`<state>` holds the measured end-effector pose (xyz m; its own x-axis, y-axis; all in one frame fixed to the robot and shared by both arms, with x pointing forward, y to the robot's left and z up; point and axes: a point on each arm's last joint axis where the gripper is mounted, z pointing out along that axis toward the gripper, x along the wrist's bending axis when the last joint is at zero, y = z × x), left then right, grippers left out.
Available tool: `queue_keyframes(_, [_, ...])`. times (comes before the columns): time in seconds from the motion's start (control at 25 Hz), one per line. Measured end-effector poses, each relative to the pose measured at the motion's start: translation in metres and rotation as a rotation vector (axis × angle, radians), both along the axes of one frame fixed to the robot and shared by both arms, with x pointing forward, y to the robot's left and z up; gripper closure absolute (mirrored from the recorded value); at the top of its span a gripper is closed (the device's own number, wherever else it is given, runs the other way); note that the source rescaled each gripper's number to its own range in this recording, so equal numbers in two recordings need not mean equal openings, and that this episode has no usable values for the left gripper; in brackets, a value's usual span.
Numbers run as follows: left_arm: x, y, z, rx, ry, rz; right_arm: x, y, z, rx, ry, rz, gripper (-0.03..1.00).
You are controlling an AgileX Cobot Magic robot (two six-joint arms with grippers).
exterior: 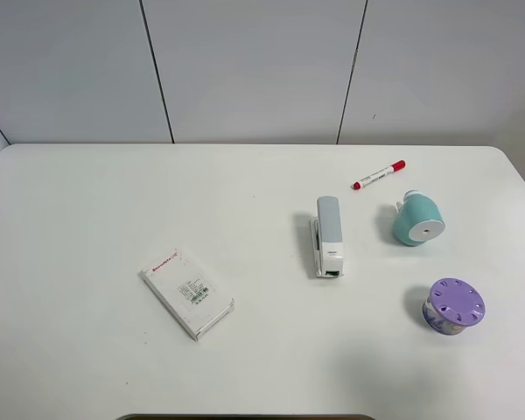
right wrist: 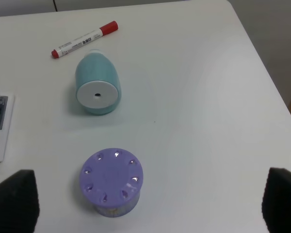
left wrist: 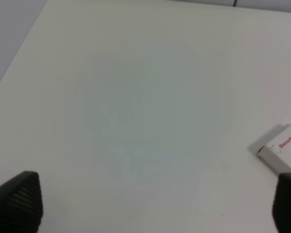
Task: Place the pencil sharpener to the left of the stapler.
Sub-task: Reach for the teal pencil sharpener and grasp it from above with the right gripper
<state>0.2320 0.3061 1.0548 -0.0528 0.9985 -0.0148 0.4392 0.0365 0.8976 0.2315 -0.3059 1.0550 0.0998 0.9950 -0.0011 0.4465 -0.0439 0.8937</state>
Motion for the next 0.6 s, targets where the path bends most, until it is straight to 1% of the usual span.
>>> queue_keyframes(0.6, [0.0000, 0.0000, 0.0000, 0.000, 0.000, 0.000, 0.0002, 0.0000, 0.0003, 0.000, -0.004, 0.000, -0.03])
